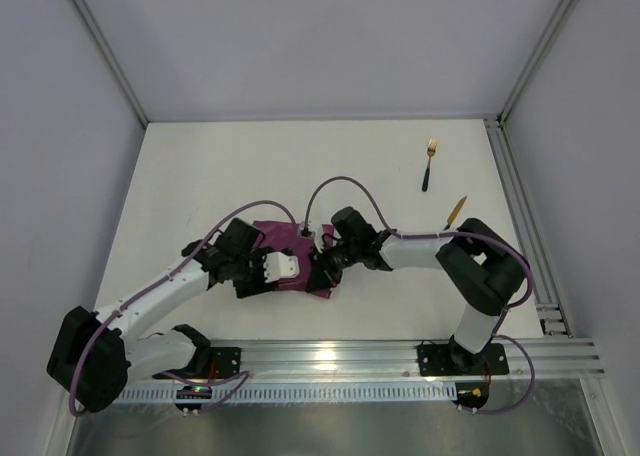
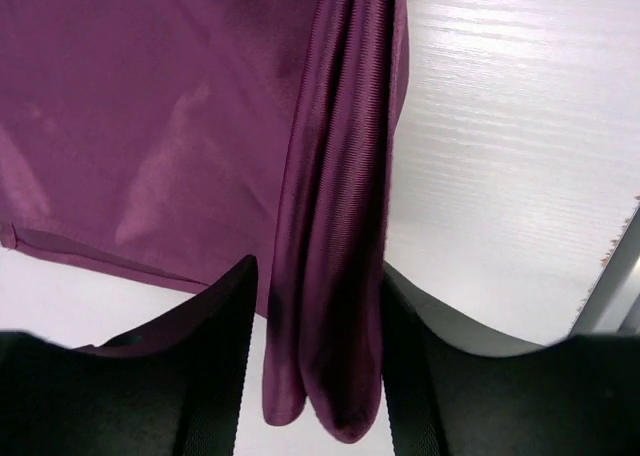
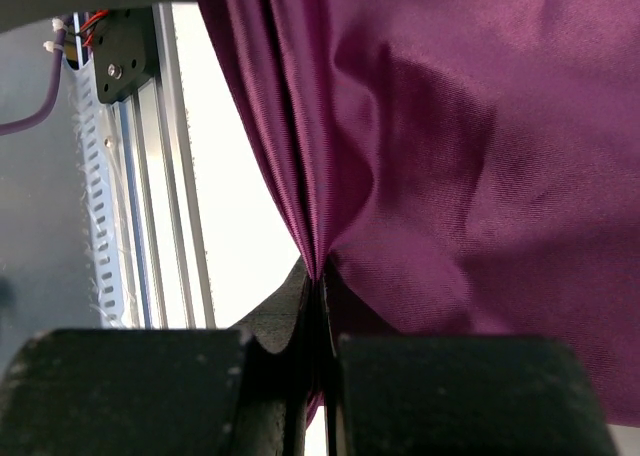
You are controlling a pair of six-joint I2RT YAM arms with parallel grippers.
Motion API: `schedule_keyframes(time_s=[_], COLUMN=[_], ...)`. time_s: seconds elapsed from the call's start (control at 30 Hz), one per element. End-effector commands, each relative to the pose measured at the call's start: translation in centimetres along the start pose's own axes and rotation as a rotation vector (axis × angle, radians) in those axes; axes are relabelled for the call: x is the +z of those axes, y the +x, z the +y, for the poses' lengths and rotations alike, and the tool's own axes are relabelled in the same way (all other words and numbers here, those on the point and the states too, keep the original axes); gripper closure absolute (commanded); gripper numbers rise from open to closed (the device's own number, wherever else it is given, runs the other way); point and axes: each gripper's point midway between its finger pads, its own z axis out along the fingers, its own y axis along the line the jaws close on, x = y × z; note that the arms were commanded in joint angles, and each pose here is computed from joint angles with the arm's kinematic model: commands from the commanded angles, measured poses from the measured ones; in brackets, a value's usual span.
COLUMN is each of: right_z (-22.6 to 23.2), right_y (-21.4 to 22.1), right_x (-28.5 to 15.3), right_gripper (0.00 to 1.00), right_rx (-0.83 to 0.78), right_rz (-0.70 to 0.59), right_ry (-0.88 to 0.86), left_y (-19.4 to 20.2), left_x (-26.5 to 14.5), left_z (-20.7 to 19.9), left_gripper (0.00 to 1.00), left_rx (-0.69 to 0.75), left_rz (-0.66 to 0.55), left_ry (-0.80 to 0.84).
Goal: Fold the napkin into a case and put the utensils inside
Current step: Fold the lower triangle-folded napkin at the center of the board.
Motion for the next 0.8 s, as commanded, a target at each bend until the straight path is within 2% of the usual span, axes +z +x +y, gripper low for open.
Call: schedule_keyframes(time_s=[0.0, 0.07, 0.13, 0.23, 0.27, 0.47, 0.6, 0.77], right_z=[0.3, 0.3, 0.4, 0.4, 0.4, 3.0, 6.3, 6.4], right_y=[-1.4, -1.3, -1.3, -1.1, -1.1, -0.2, 1.0, 2.1], right_x=[0.0, -0.1, -0.1, -0.3, -0.4, -1.2, -2.2, -2.6], right_gripper=[0.96, 0.96, 0.96, 0.96, 0.96, 0.96, 0.96, 0.96], right_rx=[-0.03, -0.034, -0.033, -0.037, -0.033, -0.056, -0.035, -0.029], right_rz=[-0.018, -0.014, -0.008, 0.008, 0.013, 0.066, 0.092, 0.154], right_ry=[-0.018, -0.019, -0.021, -0.013, -0.009, -0.069, -0.203, -0.212], left_y=[-0.9, -1.1, -0.7, -0.2, -0.1, 0.2, -0.7, 0.0], left_x=[-0.4, -0.7, -0.8, -0.9, -1.0, -2.4, -4.3, -4.3], left_z=[1.8, 1.3, 0.7, -0.1, -0.2, -3.0, -5.1, -5.4], left_gripper=[0.51, 0.66, 0.75, 0.97, 1.0, 1.0, 1.0, 1.0], left_rx=[0.012, 0.025, 0.021, 0.02, 0.02, 0.025, 0.05, 0.056], left_rz=[-0.027, -0.042, -0.032, -0.011, -0.008, 0.008, -0.034, -0.022], left_ry=[-0.091, -0.076, -0.052, -0.017, -0.01, 0.13, 0.239, 0.284])
